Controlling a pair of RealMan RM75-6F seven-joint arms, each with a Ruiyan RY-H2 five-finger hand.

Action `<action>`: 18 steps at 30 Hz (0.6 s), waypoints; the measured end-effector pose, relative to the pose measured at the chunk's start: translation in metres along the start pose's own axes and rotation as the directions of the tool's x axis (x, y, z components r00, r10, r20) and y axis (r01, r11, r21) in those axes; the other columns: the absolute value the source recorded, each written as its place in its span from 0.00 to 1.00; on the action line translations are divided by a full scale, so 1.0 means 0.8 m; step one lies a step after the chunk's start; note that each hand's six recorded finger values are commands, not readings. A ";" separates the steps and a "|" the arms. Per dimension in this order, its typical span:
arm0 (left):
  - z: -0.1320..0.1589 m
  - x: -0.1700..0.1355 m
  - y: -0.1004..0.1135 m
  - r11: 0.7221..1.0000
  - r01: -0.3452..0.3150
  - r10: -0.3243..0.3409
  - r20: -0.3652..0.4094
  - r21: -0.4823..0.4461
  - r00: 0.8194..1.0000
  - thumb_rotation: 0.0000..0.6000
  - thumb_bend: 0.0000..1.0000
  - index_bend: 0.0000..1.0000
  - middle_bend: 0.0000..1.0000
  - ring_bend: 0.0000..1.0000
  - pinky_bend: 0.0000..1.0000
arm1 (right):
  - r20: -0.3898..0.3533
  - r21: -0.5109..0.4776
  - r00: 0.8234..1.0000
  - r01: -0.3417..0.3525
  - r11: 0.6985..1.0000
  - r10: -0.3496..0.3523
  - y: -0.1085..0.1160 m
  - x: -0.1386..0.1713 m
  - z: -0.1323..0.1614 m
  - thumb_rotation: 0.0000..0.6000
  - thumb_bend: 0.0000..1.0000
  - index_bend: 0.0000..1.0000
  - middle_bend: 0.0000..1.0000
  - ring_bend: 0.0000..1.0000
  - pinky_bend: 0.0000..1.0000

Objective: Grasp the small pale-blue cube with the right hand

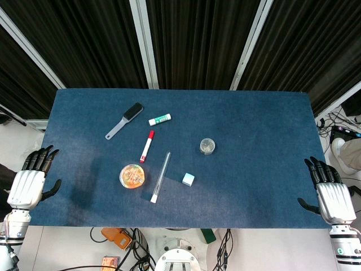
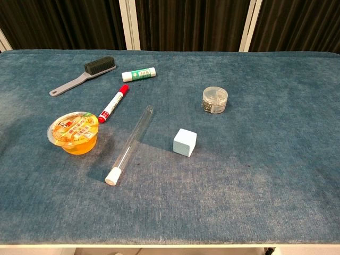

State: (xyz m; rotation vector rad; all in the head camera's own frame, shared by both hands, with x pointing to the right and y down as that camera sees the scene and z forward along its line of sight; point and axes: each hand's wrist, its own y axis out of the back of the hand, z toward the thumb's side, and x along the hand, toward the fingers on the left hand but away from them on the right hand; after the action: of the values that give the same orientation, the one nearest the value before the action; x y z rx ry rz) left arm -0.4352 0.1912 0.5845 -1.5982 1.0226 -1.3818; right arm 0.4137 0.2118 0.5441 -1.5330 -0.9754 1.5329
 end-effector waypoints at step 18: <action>0.000 -0.001 0.001 1.000 -0.004 0.004 0.000 0.001 1.000 1.00 0.33 0.08 0.00 0.00 0.08 | 0.001 0.002 1.000 -0.020 1.000 0.020 -0.008 -0.004 0.002 1.00 0.25 0.07 0.12 0.15 0.18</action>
State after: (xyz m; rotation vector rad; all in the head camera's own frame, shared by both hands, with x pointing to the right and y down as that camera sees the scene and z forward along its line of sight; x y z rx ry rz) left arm -0.4351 0.1914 0.5837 -1.5943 1.0245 -1.3797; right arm 0.4119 0.2117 0.5515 -1.5451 -0.9616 1.5480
